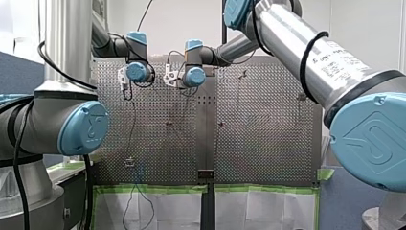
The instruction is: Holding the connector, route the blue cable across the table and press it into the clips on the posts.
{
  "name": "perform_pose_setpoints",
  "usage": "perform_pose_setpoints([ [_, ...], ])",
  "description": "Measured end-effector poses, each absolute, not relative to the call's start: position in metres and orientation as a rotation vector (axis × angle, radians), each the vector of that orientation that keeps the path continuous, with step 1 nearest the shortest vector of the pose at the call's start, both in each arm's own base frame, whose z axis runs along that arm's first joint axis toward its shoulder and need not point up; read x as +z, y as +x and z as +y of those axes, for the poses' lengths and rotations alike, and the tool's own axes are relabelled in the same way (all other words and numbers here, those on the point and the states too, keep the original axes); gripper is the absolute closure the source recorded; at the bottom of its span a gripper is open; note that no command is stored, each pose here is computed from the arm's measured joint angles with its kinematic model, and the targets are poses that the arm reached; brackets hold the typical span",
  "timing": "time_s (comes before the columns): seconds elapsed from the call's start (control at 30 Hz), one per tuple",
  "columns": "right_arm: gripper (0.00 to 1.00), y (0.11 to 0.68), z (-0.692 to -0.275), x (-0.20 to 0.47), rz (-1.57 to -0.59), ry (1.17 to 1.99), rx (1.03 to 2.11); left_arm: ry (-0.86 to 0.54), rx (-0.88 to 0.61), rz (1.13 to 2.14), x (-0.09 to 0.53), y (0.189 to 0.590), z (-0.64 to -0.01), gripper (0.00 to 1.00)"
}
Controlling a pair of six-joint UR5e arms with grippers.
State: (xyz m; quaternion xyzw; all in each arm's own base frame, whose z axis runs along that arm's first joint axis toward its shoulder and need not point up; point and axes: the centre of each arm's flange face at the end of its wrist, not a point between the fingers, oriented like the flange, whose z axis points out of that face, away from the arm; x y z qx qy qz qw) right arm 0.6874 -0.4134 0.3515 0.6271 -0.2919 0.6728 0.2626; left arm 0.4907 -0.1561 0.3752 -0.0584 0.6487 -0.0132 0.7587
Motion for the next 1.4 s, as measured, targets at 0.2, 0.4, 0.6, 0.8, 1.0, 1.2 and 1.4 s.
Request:
perform_pose_setpoints([
  [0.2, 1.00, 0.687, -0.413, 0.351, -0.790, 1.697, 1.819, -0.131, -0.032, 1.405, 0.372, 0.501, -0.160, 0.05],
  [0.4, 1.00, 0.687, -0.413, 0.351, -0.790, 1.697, 1.819, -0.161, -0.027, 1.391, 0.373, 0.503, -0.158, 0.60],
  [0.6, 1.00, 0.688, -0.413, 0.351, -0.789, 1.698, 1.820, -0.184, -0.018, 1.391, 0.373, 0.503, -0.156, 1.00],
  [0.8, 1.00, 0.687, -0.413, 0.352, -0.789, 1.699, 1.819, -0.196, -0.008, 1.402, 0.371, 0.501, -0.154, 1.00],
  [1.0, 1.00, 0.687, -0.413, 0.351, -0.794, 1.702, 1.812, -0.195, -0.001, 1.425, 0.368, 0.499, -0.156, 1.00],
  [1.2, 1.00, 0.685, -0.413, 0.349, -0.807, 1.705, 1.794, -0.195, 0.025, 1.464, 0.358, 0.491, -0.159, 1.00],
  [1.4, 1.00, 0.684, -0.412, 0.347, -0.817, 1.715, 1.778, -0.194, 0.041, 1.505, 0.340, 0.480, -0.161, 1.00],
])
